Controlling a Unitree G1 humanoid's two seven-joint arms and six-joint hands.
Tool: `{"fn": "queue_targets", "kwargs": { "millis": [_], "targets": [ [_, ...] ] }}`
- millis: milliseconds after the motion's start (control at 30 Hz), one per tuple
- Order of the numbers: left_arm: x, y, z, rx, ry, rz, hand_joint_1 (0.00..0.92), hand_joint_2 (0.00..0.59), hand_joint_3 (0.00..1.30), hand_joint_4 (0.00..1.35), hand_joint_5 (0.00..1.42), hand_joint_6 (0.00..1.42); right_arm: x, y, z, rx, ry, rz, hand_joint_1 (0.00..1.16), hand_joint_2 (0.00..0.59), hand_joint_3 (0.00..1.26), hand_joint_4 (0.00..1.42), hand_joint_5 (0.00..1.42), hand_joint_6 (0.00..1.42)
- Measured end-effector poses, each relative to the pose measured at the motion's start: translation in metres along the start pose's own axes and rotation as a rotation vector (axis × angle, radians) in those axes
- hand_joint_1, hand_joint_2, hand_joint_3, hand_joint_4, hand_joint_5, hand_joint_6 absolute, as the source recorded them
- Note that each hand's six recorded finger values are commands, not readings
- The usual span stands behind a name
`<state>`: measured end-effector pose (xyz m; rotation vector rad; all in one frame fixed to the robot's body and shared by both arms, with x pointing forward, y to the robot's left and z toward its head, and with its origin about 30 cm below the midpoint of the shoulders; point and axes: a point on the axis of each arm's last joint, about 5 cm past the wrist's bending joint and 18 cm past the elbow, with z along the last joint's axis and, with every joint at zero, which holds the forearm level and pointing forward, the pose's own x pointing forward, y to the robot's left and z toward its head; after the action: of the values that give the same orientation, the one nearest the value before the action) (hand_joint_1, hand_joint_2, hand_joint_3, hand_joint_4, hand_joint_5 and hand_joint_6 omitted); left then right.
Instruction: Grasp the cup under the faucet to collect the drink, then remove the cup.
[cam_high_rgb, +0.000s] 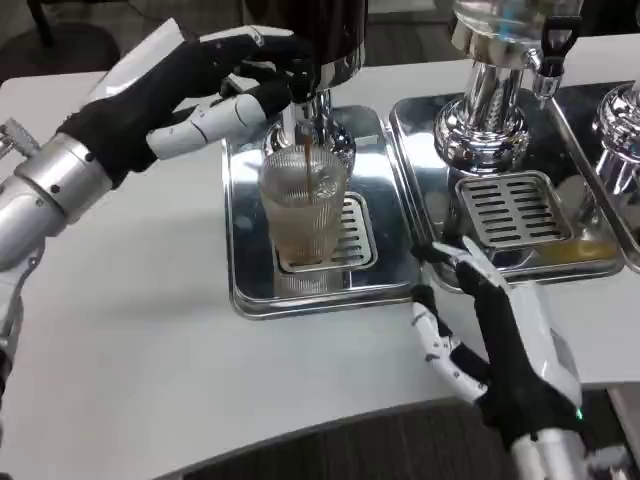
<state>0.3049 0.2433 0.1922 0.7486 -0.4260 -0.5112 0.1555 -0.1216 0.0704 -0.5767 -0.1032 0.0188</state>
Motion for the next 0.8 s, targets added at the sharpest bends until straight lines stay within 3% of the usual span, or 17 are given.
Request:
{"fn": "queue_targets", "kwargs": {
  "millis": [200,300,567,800],
  "targets": [
    [-0.001,0.000,0.0002,-0.004,0.000,-0.003,0.021,0.083,0.29,0.28,0.34,0.58,0.023,-0.0062,0.0002,0.083,0.002,0.049,0.52,0.242,0.16,0.08,0.16,0.29],
    [-0.001,0.000,0.0004,-0.005,-0.002,-0.006,0.021,0.083,0.29,0.28,0.34,0.58,0.031,-0.0056,0.0011,0.079,-0.007,0.072,0.53,0.224,0.14,0.06,0.16,0.30],
    [-0.002,0.001,0.0009,-0.008,-0.004,-0.009,0.021,0.085,0.28,0.28,0.34,0.58,0.052,0.0028,0.0088,0.078,-0.036,0.131,0.55,0.199,0.03,0.04,0.10,0.26],
    [-0.004,0.001,0.0016,-0.011,-0.006,-0.010,0.023,0.091,0.28,0.28,0.34,0.58,0.068,0.0082,0.0085,0.048,-0.029,0.170,0.55,0.198,0.01,0.02,0.08,0.23]
  ]
}}
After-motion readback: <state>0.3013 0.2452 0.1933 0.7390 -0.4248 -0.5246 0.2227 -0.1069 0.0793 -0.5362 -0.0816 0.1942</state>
